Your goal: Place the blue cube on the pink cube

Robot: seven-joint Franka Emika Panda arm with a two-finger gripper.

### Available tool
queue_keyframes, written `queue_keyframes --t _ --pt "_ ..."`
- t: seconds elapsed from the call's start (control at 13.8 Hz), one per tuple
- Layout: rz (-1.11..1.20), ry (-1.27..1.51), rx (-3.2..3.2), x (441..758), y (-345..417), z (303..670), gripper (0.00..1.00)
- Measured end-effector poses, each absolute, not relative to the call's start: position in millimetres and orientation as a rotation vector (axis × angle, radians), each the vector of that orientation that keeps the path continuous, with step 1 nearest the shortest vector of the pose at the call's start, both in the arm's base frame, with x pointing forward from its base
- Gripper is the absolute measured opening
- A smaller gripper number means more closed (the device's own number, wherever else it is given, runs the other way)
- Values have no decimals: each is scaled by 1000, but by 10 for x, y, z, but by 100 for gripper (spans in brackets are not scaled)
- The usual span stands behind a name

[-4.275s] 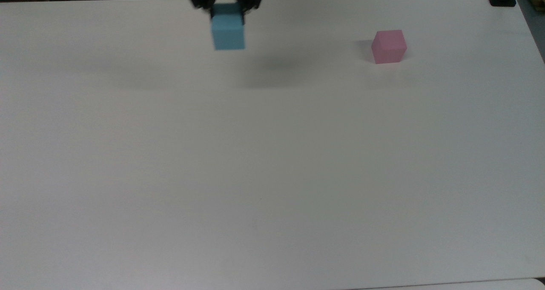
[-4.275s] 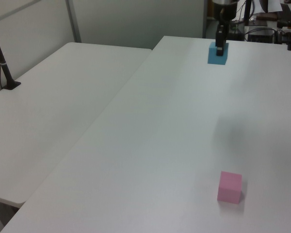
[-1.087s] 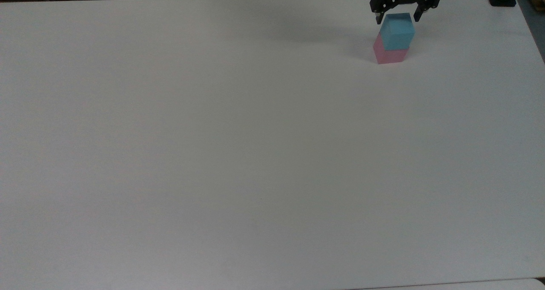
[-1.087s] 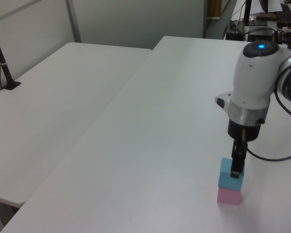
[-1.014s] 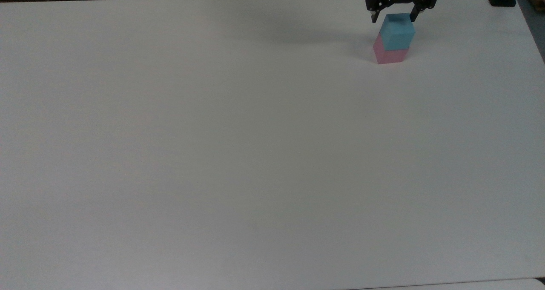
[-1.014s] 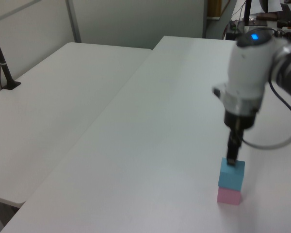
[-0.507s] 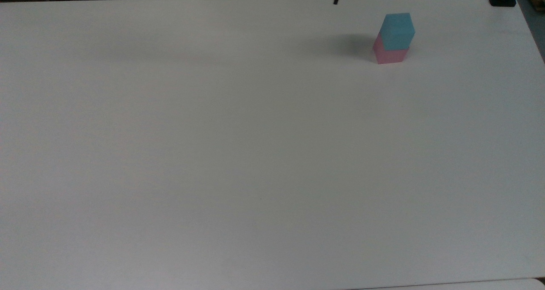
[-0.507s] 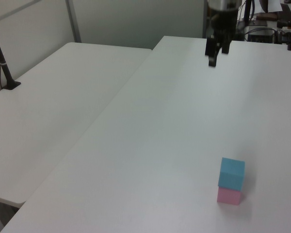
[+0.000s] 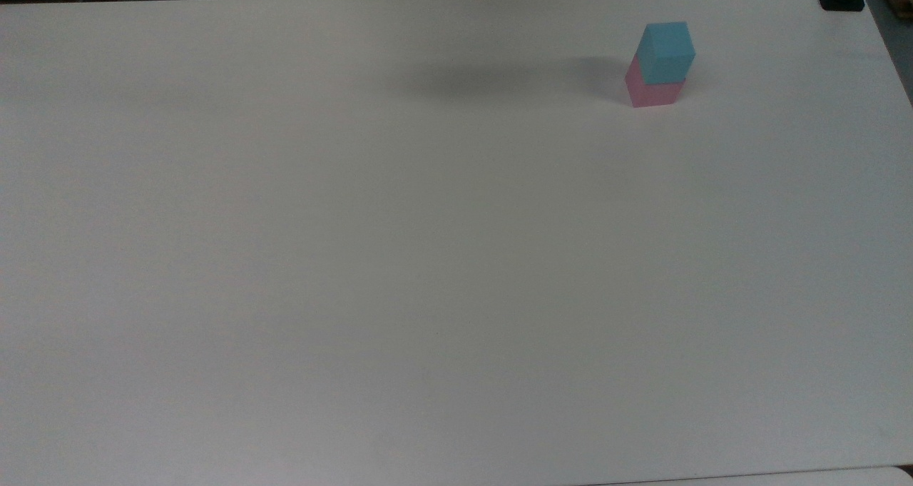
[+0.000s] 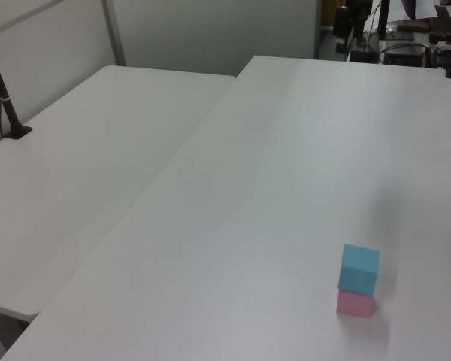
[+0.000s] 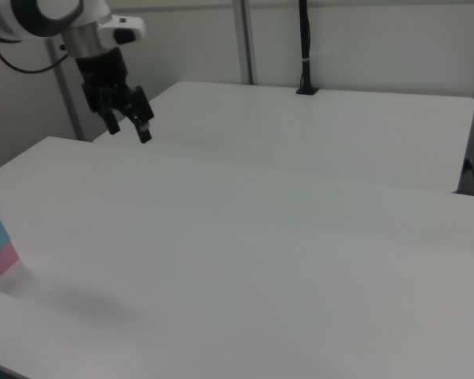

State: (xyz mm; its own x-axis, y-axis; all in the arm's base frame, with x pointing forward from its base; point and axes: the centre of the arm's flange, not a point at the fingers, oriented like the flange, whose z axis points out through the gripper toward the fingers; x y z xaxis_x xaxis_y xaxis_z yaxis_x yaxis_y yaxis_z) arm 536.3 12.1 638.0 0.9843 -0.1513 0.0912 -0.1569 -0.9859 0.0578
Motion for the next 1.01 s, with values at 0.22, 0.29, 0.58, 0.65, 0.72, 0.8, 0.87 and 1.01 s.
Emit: queue_keyframes --t 0.22,0.29,0.58,0.65,0.72,0.8,0.87,1.01 --pt "127 -185 3067 5363 -104 6380 100" --pt "127 -172 3067 5363 -112 6380 100" --pt "129 -169 3067 5363 -144 6390 100" --pt "141 -186 3066 5362 -204 6430 100" --pt "163 -216 3064 5358 -310 6500 100" --pt "183 -245 3062 5350 -425 6567 100" --pt "200 -265 3059 5341 -530 6623 100" --pt "209 -283 3057 5333 -604 6654 100"
